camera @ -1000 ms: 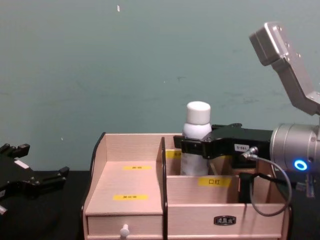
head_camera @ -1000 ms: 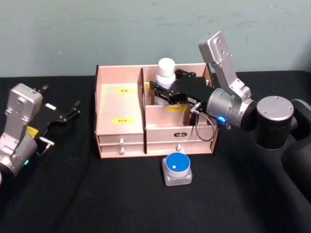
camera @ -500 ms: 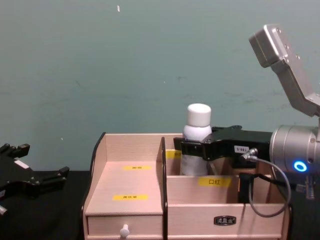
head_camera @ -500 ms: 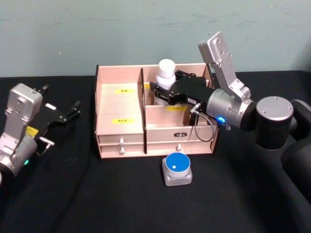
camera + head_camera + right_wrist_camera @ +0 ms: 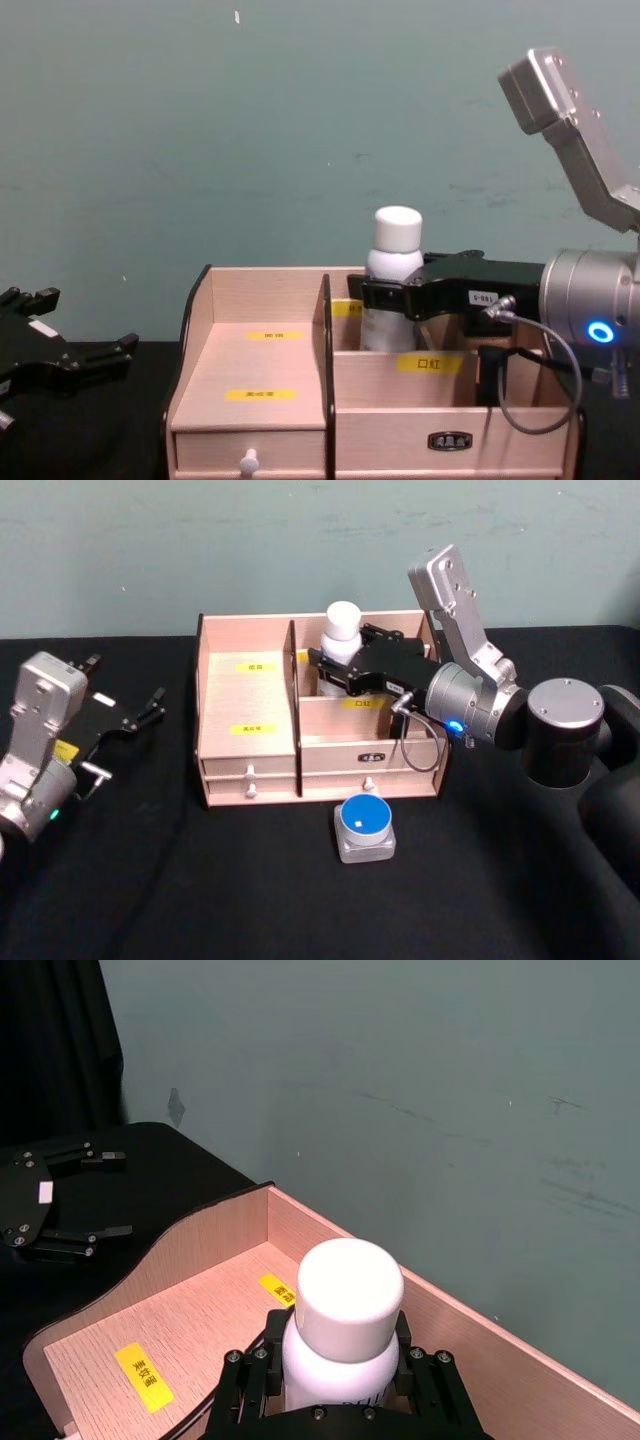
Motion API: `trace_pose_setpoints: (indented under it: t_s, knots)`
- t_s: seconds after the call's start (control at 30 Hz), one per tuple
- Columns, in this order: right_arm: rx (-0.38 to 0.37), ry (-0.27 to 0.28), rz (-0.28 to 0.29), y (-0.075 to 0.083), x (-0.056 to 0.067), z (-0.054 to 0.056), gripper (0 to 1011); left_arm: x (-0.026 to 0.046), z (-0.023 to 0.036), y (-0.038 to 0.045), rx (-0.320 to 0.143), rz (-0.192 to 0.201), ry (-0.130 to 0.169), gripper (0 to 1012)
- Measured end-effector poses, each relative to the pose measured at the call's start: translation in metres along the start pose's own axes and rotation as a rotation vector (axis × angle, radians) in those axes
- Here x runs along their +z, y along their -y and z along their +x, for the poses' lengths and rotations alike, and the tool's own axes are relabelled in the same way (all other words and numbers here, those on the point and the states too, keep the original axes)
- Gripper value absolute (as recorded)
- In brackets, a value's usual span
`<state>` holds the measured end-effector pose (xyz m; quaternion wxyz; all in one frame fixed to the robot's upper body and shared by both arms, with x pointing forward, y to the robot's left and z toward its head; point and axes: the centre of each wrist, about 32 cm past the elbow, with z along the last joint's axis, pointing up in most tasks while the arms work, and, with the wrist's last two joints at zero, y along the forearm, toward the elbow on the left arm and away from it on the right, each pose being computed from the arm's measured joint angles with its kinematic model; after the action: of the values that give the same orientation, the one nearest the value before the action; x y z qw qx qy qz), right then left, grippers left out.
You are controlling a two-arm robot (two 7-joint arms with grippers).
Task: Pick up the facial cleanser and watermelon frost from the table and place them into the tiered storage box.
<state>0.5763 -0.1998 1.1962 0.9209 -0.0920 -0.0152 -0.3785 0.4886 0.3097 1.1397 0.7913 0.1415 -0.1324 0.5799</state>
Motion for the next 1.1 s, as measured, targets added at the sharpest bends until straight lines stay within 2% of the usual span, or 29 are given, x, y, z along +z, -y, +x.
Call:
trace_pose_setpoints:
  t_s: [0.23, 0.3, 0.33, 0.7, 0.93, 1.1]
  knots:
    - [0.000, 0.001, 0.001, 0.000, 0.000, 0.000, 620, 0.0000, 0.0000, 0.0000, 0.000, 0.000, 0.000, 1001]
    - [0.000, 0.001, 0.001, 0.000, 0.000, 0.000, 674, 0.0000, 0.0000, 0.0000, 0.000, 0.000, 0.000, 1001]
    - [0.000, 0.001, 0.001, 0.000, 0.000, 0.000, 733, 0.0000, 0.0000, 0.0000, 0.000, 0.000, 0.000, 1001]
    - [0.000, 0.001, 0.001, 0.000, 0.000, 0.000, 1002, 0.0000, 0.0000, 0.0000, 0.000, 0.000, 0.000, 1001]
    - [0.002, -0.001, 0.017, 0.005, 0.005, 0.003, 1002, 0.0000, 0.0000, 0.0000, 0.000, 0.000, 0.000, 1001]
    - [0.012, 0.019, 0.034, 0.015, 0.022, 0.003, 1002, 0.0000, 0.0000, 0.0000, 0.000, 0.000, 0.000, 1001]
